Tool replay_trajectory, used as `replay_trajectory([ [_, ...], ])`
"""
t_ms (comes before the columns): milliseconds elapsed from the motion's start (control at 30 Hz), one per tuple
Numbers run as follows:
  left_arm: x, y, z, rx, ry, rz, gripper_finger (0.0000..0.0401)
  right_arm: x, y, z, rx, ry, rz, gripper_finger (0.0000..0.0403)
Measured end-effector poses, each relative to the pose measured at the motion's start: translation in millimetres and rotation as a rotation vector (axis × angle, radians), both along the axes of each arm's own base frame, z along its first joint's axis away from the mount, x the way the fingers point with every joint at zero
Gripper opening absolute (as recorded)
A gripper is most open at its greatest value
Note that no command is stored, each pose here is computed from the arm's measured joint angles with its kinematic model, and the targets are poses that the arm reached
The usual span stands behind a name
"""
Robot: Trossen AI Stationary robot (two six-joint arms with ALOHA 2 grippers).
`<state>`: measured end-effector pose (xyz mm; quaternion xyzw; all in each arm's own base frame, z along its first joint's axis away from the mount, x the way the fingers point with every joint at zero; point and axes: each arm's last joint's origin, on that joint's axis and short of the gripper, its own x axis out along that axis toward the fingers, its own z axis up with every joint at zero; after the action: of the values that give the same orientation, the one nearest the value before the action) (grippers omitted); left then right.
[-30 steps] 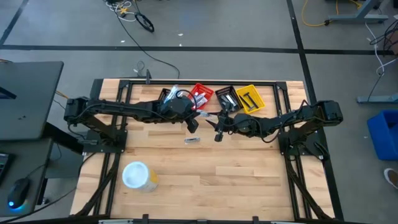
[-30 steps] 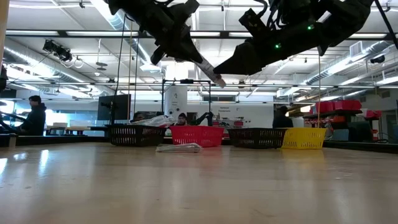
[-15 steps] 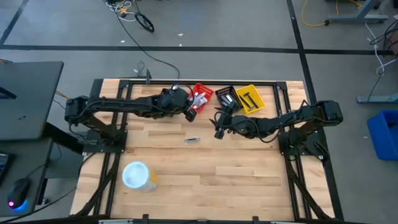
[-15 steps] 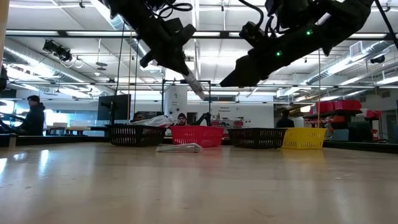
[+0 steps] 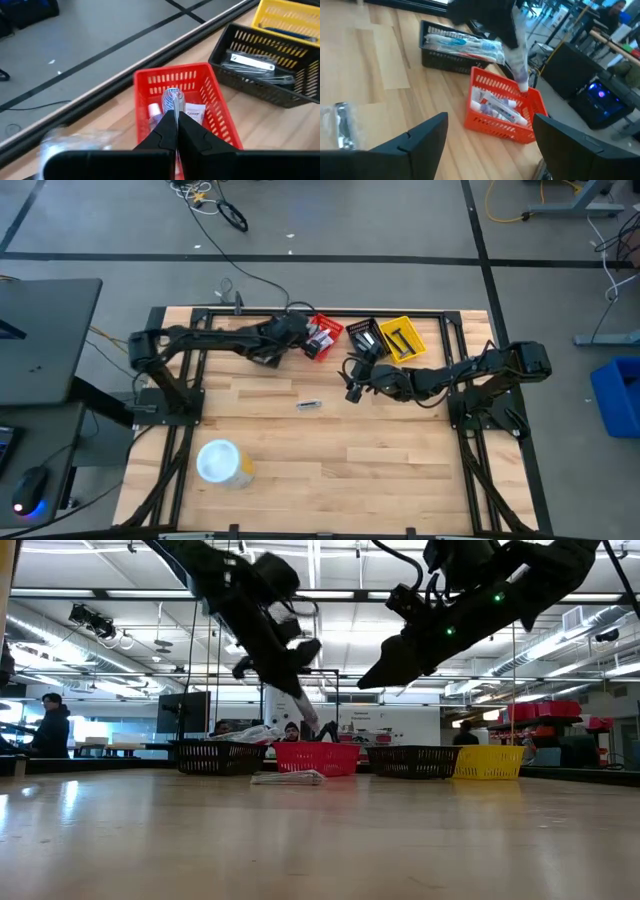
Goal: Pick & Place Travel size toiletries
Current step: Put the toothpaste into the red bin, then put the nail cutter into the right black bin
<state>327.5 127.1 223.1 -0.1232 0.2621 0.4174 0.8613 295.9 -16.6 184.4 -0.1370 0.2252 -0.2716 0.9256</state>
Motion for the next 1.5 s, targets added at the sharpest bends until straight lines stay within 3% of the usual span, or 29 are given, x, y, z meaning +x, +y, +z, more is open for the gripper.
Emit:
replay_trajectory([
  [267, 21, 16, -32, 0.005, -0.073, 0.025, 0.0010, -2, -10, -5, 0.087, 0.011, -0.018, 0.0287],
  [567, 26, 21, -62, -0.063, -0.011, -0.024, 0.0011, -1, -8, -10, 0.302, 0.027, 0.249, 0.0271],
  [867, 26, 20, -63, -0.020, 0.051, -0.061, 0.0078, 0, -2, -10, 0.366, 0.034, 0.372, 0.0266],
  [1000, 25, 16, -64, -0.015, 0.113, -0.109, 0.0117, 0, 2, -10, 0.385, 0.013, 0.320, 0.0275],
  [1133, 20, 7, -50, 0.006, 0.148, -0.118, 0.0149, -1, 3, -11, 0.430, -0.033, 0.163, 0.0279],
  [1233, 10, -3, -28, -0.001, 0.151, -0.136, 0.0160, -1, 3, -11, 0.446, -0.038, 0.157, 0.0276],
  [1500, -37, -51, 41, 0.022, 0.089, -0.215, 0.0163, 5, 10, -14, 0.490, -0.016, 0.411, 0.0243],
])
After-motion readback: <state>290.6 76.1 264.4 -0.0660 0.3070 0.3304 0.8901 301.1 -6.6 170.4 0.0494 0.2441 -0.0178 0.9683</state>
